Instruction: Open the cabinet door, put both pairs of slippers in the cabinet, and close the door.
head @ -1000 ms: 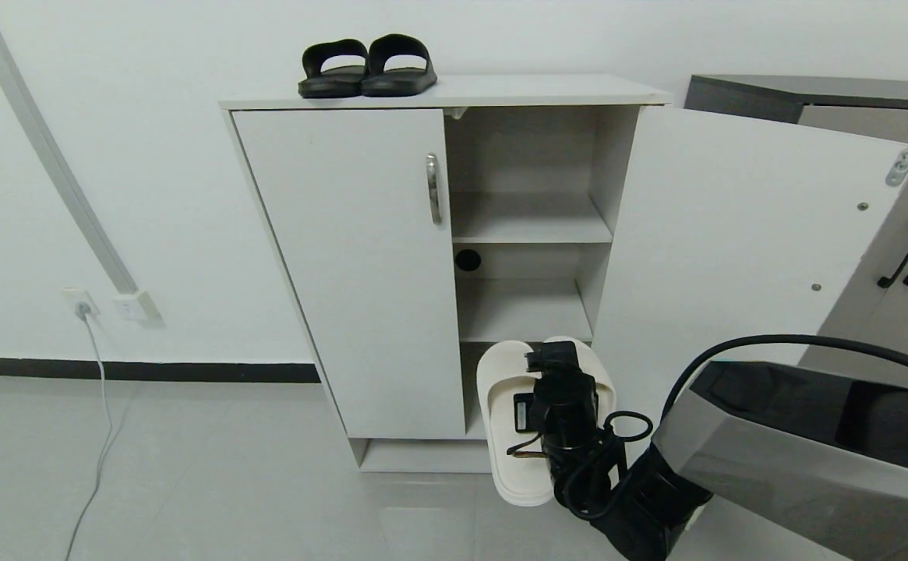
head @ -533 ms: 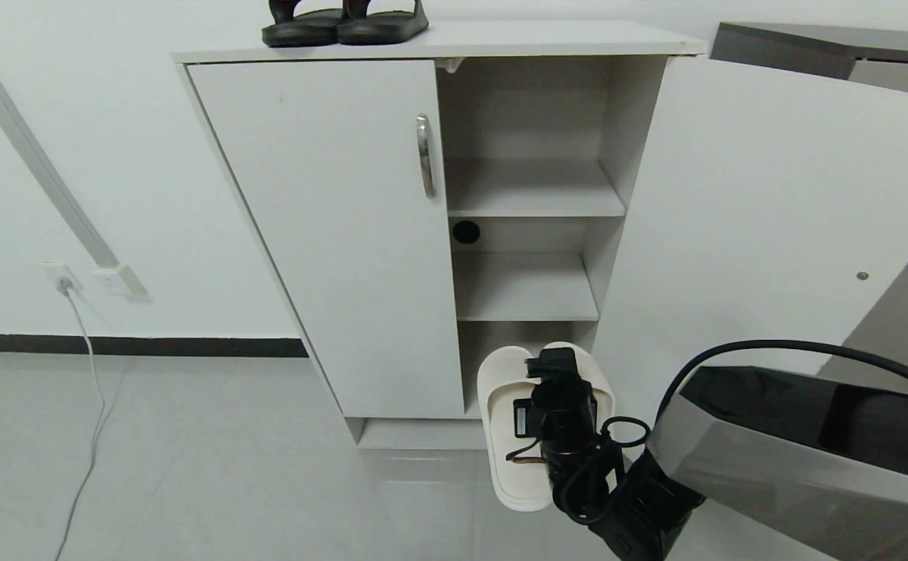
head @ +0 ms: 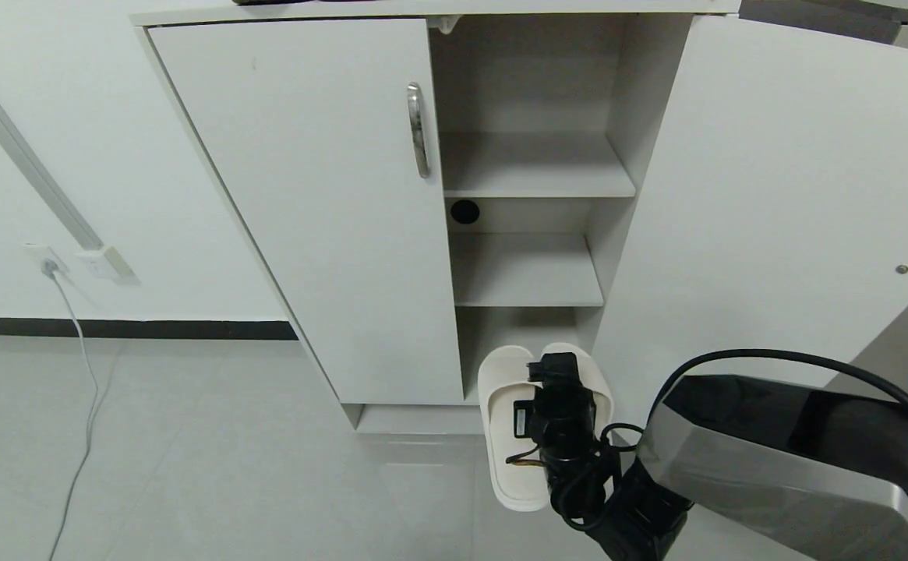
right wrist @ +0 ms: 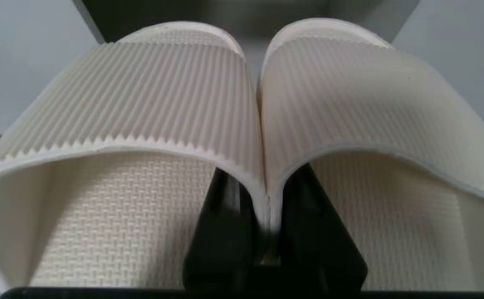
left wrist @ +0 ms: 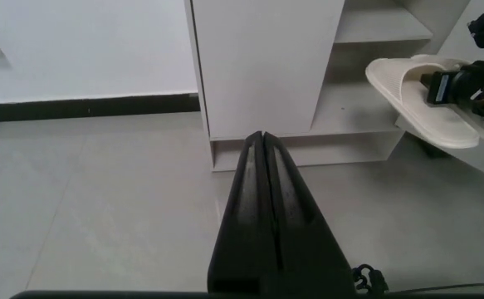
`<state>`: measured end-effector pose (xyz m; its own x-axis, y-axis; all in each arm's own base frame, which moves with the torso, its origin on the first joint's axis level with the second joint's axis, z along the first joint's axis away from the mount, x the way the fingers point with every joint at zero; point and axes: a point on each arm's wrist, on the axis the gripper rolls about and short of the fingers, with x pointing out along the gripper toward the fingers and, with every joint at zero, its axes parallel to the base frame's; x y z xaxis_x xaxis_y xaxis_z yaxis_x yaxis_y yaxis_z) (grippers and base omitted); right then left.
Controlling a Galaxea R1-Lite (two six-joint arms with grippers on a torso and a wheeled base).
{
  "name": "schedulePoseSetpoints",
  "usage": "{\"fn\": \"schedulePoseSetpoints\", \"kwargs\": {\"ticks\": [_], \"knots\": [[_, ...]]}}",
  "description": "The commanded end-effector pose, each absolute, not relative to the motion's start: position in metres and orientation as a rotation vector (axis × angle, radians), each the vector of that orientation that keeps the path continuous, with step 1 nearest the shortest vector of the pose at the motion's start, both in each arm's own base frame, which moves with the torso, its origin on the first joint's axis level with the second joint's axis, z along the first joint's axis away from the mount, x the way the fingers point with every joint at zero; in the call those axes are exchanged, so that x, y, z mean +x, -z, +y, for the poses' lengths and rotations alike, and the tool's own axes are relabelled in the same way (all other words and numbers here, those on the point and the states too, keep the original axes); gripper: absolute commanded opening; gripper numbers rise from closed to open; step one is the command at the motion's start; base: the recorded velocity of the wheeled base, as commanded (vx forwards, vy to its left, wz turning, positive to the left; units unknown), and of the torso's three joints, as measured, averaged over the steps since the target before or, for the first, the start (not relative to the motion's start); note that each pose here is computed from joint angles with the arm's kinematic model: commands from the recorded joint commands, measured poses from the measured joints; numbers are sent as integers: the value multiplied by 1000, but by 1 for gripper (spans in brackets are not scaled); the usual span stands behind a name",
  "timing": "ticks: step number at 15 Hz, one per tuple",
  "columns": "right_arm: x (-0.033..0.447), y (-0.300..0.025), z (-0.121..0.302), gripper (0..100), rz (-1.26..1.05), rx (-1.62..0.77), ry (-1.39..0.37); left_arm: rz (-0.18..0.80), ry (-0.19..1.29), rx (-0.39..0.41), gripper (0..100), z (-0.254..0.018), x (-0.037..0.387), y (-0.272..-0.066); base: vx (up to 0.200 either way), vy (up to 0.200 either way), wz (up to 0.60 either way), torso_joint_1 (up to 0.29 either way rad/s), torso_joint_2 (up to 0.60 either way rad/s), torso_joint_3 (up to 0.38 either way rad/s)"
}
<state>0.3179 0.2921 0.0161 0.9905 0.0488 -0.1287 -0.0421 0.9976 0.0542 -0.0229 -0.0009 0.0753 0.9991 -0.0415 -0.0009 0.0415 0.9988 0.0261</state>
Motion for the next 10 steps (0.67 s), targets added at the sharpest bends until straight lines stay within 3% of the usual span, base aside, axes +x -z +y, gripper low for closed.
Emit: {"fn": "schedulePoseSetpoints", "kwargs": {"ticks": [1, 5, 10], "knots": [[320, -16, 291, 0, 78, 44, -49, 3, 41, 26, 0, -1, -23, -75, 0, 0, 0, 0, 0, 0], [327, -15, 286, 0, -72, -4, -34, 1, 41, 25, 0, -1, -23, -75, 0, 0, 0, 0, 0, 0], [327, -14, 286, 0, -71, -26, -35, 1, 41, 25, 0, -1, -23, -75, 0, 0, 0, 0, 0, 0]]}}
